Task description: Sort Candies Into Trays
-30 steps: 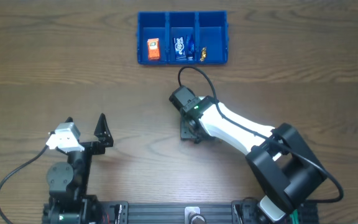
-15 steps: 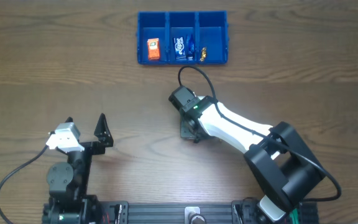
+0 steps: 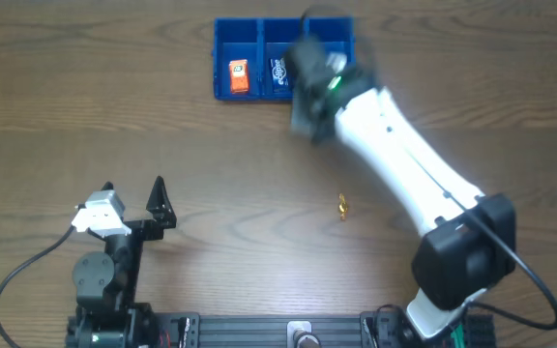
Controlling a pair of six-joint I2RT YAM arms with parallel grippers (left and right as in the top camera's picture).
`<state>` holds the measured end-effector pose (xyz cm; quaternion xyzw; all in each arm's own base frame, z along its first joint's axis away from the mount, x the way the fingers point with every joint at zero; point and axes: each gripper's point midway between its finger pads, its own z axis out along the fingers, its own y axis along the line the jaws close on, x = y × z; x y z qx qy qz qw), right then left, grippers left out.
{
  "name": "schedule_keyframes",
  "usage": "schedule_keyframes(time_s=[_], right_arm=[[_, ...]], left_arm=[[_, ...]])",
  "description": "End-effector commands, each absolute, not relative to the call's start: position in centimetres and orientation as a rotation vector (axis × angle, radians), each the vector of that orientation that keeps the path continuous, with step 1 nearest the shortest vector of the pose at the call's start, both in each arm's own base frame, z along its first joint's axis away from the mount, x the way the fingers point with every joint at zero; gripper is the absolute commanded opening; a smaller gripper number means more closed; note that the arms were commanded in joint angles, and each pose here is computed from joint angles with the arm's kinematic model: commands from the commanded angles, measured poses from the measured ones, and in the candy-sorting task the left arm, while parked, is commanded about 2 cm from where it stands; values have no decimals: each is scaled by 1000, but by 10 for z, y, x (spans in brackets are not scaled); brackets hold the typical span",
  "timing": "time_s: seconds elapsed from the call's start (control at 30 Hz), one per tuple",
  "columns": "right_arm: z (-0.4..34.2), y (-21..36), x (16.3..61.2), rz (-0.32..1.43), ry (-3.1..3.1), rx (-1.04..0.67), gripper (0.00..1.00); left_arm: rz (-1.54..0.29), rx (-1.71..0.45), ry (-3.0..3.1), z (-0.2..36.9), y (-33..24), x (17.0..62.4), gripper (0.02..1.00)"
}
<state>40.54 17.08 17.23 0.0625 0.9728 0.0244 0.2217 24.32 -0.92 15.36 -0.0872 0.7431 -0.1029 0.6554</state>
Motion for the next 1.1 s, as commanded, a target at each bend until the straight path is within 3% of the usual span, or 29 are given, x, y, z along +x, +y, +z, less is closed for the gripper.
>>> schedule_keyframes(time_s=[0.03, 0.33, 0.53, 0.6, 0.77, 0.9, 0.97, 1.1], right_arm=[[200, 141, 488, -17, 2557, 143, 159], [139, 133, 542, -32, 2581, 172, 185], [137, 134, 549, -25, 2562, 173, 237], [138, 133, 549, -21, 2561, 175, 364], [140, 129, 548, -23, 2566, 178, 378], [157, 124, 528, -15, 2547, 173, 419], [165, 121, 508, -6, 2528, 158, 518], [159, 115, 423, 35, 2576, 118, 627]], left_arm=[[-227, -189, 1723, 137, -10, 244, 998], [-227, -189, 1723, 137, -10, 244, 998], [-227, -189, 1723, 137, -10, 244, 998], [-227, -189, 1723, 137, -10, 244, 998], [-227, -189, 1723, 137, -10, 244, 998], [-227, -189, 1723, 137, -10, 244, 996], [-227, -189, 1723, 137, -10, 244, 998], [-227, -189, 1723, 137, -10, 244, 996]])
